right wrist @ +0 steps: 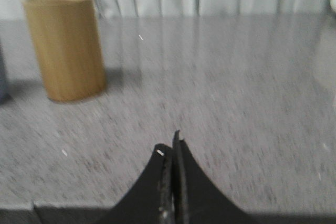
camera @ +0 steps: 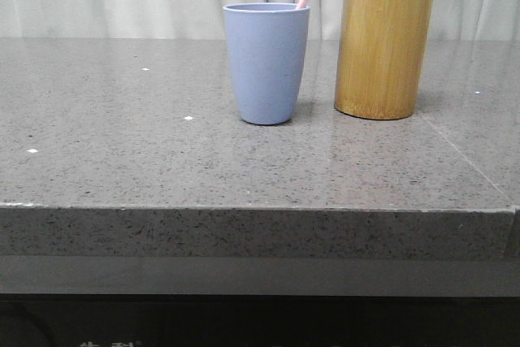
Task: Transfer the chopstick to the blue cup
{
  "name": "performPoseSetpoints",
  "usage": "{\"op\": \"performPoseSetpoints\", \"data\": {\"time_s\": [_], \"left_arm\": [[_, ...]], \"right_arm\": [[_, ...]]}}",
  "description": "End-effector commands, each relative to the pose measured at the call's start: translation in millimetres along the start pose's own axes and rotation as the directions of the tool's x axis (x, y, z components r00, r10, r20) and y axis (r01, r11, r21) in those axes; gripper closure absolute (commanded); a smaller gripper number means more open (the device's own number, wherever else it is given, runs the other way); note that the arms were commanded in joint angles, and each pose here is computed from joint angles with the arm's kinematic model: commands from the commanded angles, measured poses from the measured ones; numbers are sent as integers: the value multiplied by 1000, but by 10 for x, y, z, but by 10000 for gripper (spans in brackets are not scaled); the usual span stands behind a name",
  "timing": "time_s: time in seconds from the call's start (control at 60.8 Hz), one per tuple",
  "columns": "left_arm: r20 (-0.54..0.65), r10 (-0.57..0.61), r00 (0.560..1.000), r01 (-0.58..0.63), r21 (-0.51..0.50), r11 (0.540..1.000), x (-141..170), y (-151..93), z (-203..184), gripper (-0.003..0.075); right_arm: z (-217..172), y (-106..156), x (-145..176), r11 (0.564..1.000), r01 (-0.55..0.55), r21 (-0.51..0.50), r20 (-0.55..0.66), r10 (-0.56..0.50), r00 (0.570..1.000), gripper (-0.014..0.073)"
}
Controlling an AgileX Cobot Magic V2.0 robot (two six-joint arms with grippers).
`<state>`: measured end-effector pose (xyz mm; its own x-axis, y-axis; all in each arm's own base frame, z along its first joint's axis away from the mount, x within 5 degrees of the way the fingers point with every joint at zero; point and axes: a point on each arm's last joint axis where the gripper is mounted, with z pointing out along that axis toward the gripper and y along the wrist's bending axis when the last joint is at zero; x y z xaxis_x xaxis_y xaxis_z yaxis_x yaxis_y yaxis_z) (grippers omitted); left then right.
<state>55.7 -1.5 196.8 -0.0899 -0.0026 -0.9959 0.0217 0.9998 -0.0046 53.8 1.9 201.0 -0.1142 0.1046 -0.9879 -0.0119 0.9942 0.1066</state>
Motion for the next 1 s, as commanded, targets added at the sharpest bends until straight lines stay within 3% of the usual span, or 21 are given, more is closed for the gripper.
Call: {"op": "performPoseSetpoints", "data": {"time_s": [0.0, 0.987], "left_arm": [[101, -16, 995, 16, -1, 1000, -61, 2, -16, 739], [101, -16, 995, 16, -1, 1000, -61, 2, -16, 739]], "right_arm": [[-10, -13, -50, 1000, -12, 19, 108, 10, 994, 713], [17, -26, 43, 1000, -12, 23, 92, 10, 996, 713]]}}
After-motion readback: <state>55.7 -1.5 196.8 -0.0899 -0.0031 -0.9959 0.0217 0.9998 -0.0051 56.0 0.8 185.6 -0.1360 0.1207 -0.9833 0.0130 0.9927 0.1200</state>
